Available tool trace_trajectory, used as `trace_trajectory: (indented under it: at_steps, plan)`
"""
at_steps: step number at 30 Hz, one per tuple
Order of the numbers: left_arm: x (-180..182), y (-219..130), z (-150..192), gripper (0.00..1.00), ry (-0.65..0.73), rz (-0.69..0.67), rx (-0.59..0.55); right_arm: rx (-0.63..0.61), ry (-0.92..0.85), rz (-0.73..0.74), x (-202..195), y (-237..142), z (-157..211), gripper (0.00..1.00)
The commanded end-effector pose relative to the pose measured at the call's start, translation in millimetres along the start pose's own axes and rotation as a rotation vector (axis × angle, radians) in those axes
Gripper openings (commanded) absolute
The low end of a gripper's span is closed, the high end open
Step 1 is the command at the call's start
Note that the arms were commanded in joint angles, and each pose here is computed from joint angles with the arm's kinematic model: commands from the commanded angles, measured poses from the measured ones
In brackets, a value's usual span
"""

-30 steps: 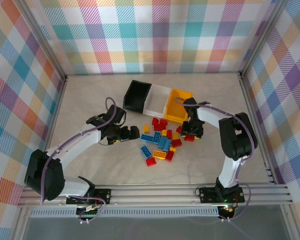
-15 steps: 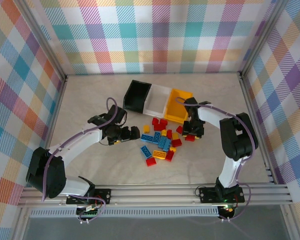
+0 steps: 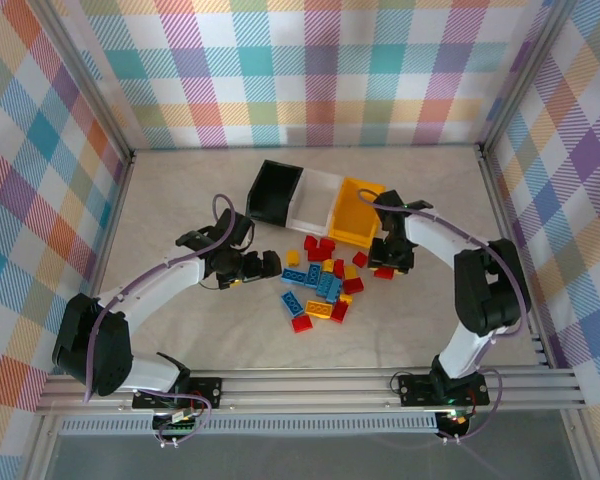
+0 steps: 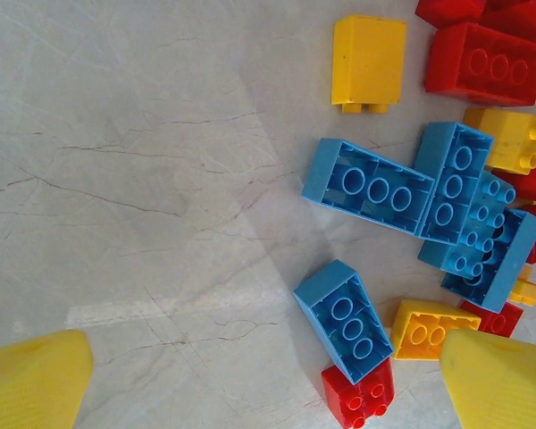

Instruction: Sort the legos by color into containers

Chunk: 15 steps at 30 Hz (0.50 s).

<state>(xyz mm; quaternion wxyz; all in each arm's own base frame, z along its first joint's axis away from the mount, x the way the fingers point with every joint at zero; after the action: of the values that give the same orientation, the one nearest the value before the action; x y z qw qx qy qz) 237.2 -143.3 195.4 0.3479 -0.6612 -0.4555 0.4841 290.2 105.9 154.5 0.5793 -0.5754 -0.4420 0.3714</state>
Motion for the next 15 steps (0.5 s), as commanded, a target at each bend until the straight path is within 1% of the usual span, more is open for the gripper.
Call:
trace_trajectory:
  at_steps: [1, 15]
  plan:
    - [-3.1, -5.0, -9.2, 1.0, -0.018, 0.027, -0.027, 0.001, 0.005, -0.007, -7.1, -16.3, 7.0, 0.5]
    - [-11.4, -12.1, -13.9, 1.0, -0.013, 0.066, -0.072, -0.066, -0.023, -0.093, -6.5, -59.8, 11.0, 0.5]
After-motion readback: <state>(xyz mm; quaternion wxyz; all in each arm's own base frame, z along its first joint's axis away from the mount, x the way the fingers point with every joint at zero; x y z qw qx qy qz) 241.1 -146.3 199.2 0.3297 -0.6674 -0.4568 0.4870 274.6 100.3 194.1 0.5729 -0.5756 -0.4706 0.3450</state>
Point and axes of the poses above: each hand's point on the last joint's axis, 136 mm out from that joint toward the fingers, its own y axis out along the fingers, its own x axis along the line the jaws close on, z = x × y, the point moved 10 cm from there along -y, back along the fingers, and after that the axes turned 11 degrees about y, right-handed, at the moved point
